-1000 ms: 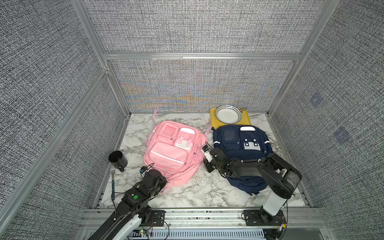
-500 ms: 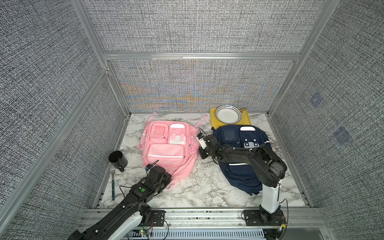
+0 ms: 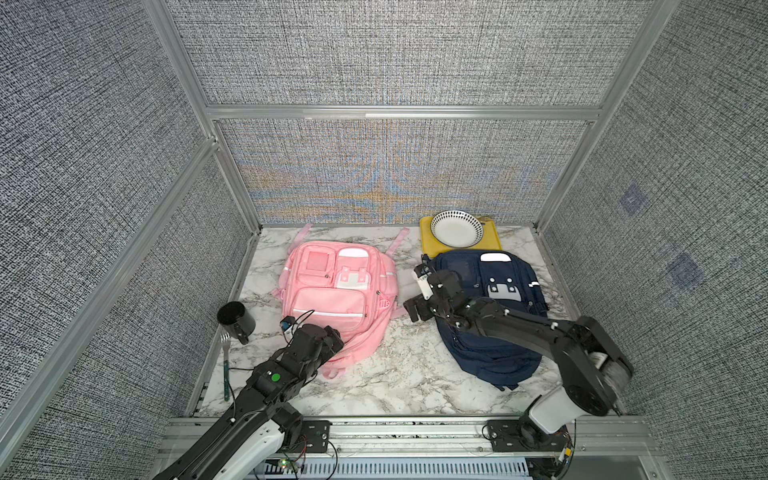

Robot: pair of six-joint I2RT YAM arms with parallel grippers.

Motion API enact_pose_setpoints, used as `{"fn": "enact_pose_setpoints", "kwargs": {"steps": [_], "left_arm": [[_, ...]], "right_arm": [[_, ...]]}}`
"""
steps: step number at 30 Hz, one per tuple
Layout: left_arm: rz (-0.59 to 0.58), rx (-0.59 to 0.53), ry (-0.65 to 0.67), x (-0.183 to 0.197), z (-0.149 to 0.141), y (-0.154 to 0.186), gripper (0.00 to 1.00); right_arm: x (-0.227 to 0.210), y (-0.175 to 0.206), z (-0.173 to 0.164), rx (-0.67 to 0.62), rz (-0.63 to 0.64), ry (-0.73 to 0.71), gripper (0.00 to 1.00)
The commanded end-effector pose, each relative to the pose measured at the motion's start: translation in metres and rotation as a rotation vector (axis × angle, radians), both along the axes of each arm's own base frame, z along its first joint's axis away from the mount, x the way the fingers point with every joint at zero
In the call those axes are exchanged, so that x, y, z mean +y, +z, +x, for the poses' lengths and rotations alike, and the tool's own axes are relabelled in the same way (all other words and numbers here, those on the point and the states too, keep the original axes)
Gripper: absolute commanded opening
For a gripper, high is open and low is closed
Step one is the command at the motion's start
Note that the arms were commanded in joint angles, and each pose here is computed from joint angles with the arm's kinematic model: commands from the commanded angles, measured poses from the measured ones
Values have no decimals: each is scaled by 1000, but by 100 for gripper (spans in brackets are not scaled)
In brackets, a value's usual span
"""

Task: Zip up the backpack
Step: Place the backpack at the center of the board, then reset both arms

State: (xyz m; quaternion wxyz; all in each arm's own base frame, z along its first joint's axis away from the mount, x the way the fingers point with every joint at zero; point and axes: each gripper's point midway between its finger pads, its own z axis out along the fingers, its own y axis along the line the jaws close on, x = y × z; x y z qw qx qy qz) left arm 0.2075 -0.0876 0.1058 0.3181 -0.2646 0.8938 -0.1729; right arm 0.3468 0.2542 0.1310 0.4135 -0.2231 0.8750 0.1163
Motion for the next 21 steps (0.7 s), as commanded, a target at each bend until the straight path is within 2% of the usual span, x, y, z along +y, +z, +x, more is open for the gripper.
{"fn": "enact_pose_setpoints", "kwargs": {"steps": [1,4,7,10,12,16,21], "left_arm": [[170,-20,-72,7,11,13,100],[329,-71,-146,8,32,45,100],[578,-178,-69,35,58,84,100],[814,-333,-81,41,89,114,100],[888,-406,-89,40,109,118,100],[928,-390,-109,61,141,80,100],[956,-361,-131,89,166,30,100]], "right_arm": [[-32,38,6,-168,-46,-101,98],[-84,67,4,-353,-94,-245,97],[-151,84,-1,-514,-87,-413,98],[-215,75,-9,-606,-31,-559,98],[-245,59,-17,-631,26,-627,98],[-266,31,-24,-645,82,-658,97],[-265,21,3,-633,45,-640,97]]}}
